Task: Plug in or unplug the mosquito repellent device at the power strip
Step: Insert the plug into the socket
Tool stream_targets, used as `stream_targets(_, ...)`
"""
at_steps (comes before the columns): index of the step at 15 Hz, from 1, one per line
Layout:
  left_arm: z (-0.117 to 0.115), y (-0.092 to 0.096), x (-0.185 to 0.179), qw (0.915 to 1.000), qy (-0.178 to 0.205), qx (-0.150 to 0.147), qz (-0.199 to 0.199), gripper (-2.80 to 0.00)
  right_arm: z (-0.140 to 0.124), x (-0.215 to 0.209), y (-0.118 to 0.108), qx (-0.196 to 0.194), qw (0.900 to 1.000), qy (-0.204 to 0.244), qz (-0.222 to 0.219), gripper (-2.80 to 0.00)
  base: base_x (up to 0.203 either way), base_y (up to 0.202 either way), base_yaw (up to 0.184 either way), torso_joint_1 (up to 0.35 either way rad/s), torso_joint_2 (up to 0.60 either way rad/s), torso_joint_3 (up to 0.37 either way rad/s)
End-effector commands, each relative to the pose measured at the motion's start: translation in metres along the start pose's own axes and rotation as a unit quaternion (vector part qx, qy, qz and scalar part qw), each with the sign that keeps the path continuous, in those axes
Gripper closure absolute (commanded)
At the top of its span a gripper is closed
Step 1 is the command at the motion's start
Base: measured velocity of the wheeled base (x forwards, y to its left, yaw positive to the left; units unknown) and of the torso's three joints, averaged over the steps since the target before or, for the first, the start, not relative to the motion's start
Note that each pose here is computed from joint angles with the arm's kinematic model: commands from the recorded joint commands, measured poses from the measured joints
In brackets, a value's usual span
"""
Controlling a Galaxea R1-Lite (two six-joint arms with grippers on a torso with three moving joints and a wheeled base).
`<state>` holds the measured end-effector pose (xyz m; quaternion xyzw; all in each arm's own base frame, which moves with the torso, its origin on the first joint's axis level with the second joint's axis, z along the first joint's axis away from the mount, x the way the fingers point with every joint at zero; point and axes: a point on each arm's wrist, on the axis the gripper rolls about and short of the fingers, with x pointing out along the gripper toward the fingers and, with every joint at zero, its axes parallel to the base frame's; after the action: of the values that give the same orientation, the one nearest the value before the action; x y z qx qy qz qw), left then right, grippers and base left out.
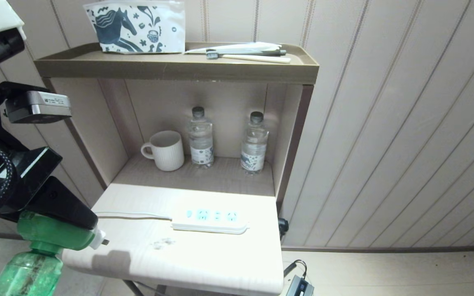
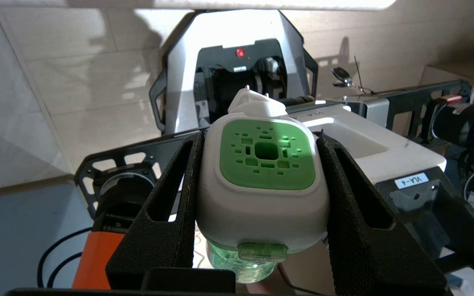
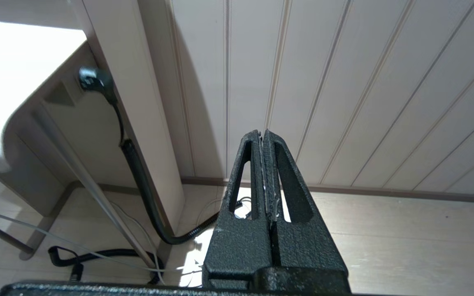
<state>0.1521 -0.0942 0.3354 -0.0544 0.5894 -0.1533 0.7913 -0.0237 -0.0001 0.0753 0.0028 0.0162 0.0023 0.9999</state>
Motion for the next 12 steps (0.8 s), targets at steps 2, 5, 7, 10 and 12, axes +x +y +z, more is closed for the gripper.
stream_targets(2, 0.0004, 0.0, 0.0062, 0.9994, 0.031, -0.008, 0.014, 0.0, 0.0, 0.0001, 0.0, 0.0, 1.0, 0.001, 0.001, 0.0, 0.0, 0.0, 0.0, 0.232, -0.52, -0.283)
stream_targets(5, 0.0009, -0.0001, 0.0065, 0.9994, 0.029, -0.01, 0.014, 0.0, 0.0, 0.0001, 0.0, 0.0, 1.0, 0.001, 0.001, 0.0, 0.0, 0.0, 0.0, 0.248, -0.55, -0.297)
stream_targets(7, 0.0008, -0.0001, 0.0065, 0.9993, 0.029, -0.017, 0.015, 0.0, 0.0, 0.0, 0.0, 0.0, 1.0, 0.001, 0.0, 0.0, 0.0, 0.0, 0.0, 0.263, -0.57, -0.299)
stream_targets(10, -0.0024, 0.0016, 0.0078, 0.9979, 0.037, -0.049, 0.02, 0.0, 0.0, 0.0, 0.0, -0.001, 1.0, 0.0, 0.001, 0.0, 0.0, 0.0, 0.0, 0.183, -0.38, -0.207)
stream_targets(12, 0.0019, 0.0023, 0.0096, 0.9958, 0.023, -0.078, 0.042, 0.0, 0.0, 0.0, 0.0, -0.001, 1.0, 0.0, 0.001, 0.0, 0.0, 0.0, 0.0, 0.051, -0.09, -0.053)
